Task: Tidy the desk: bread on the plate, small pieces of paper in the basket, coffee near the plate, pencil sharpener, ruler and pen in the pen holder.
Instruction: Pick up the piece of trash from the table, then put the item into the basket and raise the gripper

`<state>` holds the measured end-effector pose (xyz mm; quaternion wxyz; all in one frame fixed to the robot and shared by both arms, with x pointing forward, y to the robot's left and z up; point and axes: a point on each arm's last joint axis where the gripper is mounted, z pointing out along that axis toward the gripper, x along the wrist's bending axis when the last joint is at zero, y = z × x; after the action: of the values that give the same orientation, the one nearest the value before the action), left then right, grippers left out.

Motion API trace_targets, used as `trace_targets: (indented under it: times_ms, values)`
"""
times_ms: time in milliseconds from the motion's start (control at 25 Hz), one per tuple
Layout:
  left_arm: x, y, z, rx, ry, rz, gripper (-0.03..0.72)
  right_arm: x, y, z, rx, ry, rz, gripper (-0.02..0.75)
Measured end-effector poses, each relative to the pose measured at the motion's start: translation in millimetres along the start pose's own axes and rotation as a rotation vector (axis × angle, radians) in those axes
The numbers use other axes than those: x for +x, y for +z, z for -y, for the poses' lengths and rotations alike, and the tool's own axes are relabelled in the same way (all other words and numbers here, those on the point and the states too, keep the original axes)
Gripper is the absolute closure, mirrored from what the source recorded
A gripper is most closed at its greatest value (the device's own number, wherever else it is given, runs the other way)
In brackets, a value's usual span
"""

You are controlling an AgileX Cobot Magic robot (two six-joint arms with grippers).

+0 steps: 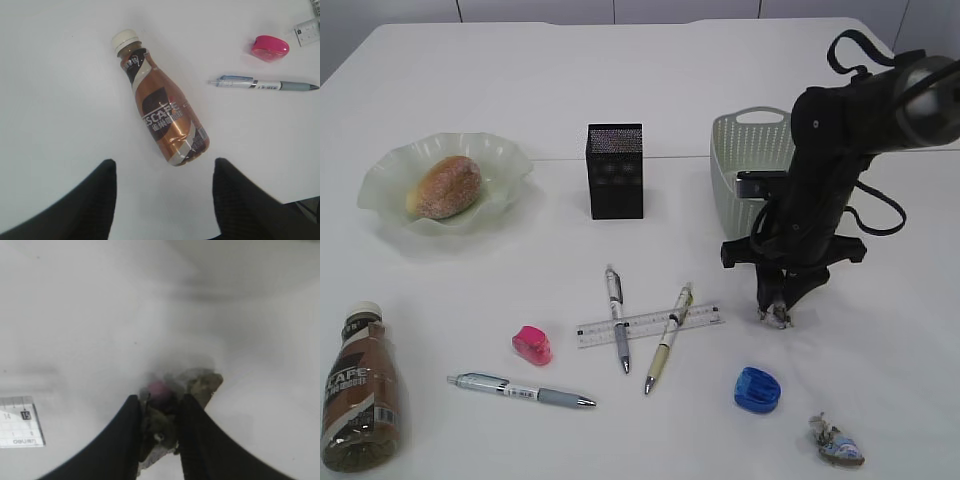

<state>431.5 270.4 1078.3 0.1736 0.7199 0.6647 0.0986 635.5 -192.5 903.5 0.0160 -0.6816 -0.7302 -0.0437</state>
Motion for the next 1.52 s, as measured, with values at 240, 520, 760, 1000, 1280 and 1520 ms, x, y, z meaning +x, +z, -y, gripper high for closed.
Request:
trace_targets:
  times_ms: [240, 520, 760, 1000, 1280, 1520]
  values:
    - [0.0, 0, 0, -0.004, 0.0, 0.0, 0.246, 0, 0, 1, 0.007, 0.001, -0.001, 0.614]
    - [0.0, 0, -1, -0.01, 0.0, 0.0, 0.246, 4, -9, 2, 0.008, 0.023, -0.035, 0.617]
    - [-0.1, 0, -2, -0.027, 0.0, 0.001, 0.246, 8, -61, -2, -0.124, 0.01, -0.062, 0.617]
    - [-0.1, 0, -4, -0.041, 0.0, 0.001, 0.246, 16, -117, -25, -0.325, -0.001, -0.092, 0.617]
    - [-0.1, 0, -4, -0.041, 0.0, 0.001, 0.246, 6, -149, -54, -0.539, 0.066, 0.042, 0.617]
    - [-0.1, 0, -3, -0.036, 0.0, 0.001, 0.246, -1, -121, -75, -0.517, 0.084, 0.094, 0.578]
